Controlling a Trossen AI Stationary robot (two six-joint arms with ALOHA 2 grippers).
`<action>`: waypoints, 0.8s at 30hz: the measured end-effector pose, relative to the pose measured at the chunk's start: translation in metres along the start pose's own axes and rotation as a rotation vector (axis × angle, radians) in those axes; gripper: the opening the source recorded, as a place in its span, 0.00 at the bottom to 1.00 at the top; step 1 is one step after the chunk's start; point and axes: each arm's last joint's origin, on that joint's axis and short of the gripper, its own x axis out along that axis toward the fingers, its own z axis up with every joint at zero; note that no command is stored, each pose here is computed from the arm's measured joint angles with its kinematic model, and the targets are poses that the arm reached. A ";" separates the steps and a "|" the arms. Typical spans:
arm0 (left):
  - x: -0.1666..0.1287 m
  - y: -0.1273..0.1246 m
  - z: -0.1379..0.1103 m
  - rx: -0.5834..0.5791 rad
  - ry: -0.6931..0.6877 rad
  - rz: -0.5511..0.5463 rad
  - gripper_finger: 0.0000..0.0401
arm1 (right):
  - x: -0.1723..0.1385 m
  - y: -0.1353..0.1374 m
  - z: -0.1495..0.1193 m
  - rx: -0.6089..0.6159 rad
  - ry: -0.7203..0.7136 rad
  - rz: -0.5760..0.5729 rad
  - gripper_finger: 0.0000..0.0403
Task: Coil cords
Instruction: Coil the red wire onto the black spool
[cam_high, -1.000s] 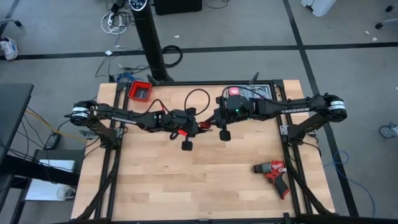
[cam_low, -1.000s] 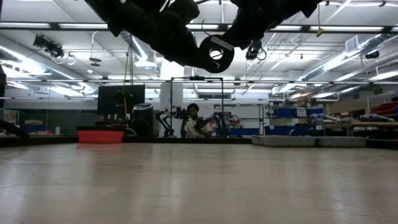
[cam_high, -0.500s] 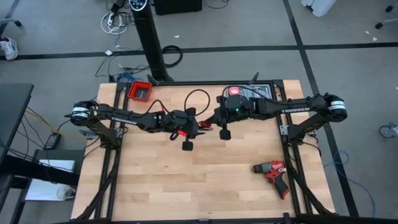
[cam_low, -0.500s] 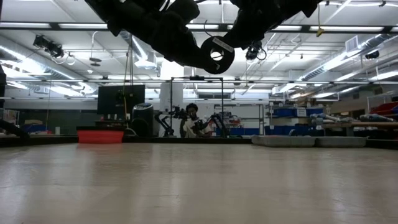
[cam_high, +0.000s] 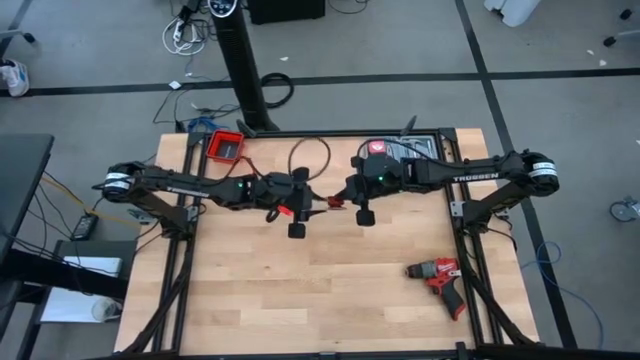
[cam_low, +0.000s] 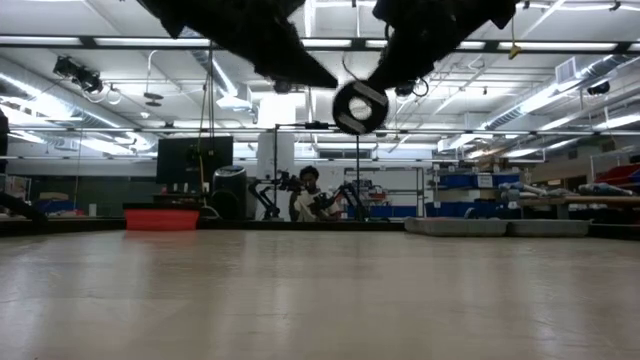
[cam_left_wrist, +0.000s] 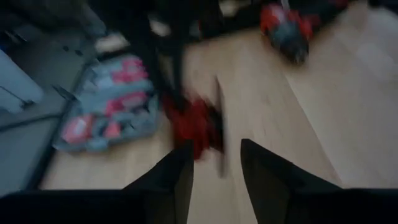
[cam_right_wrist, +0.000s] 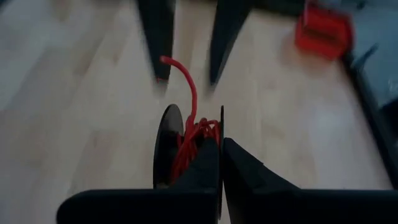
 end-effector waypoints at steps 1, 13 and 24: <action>-0.004 0.001 0.004 -0.001 -0.019 0.011 0.34 | 0.001 0.001 -0.003 0.000 0.029 0.000 0.00; -0.007 0.003 0.007 -0.007 -0.042 0.021 0.34 | 0.007 -0.004 -0.020 0.040 0.044 -0.072 0.00; 0.002 0.004 0.005 0.044 -0.040 0.103 0.34 | 0.014 -0.009 -0.026 0.070 -0.055 -0.052 0.00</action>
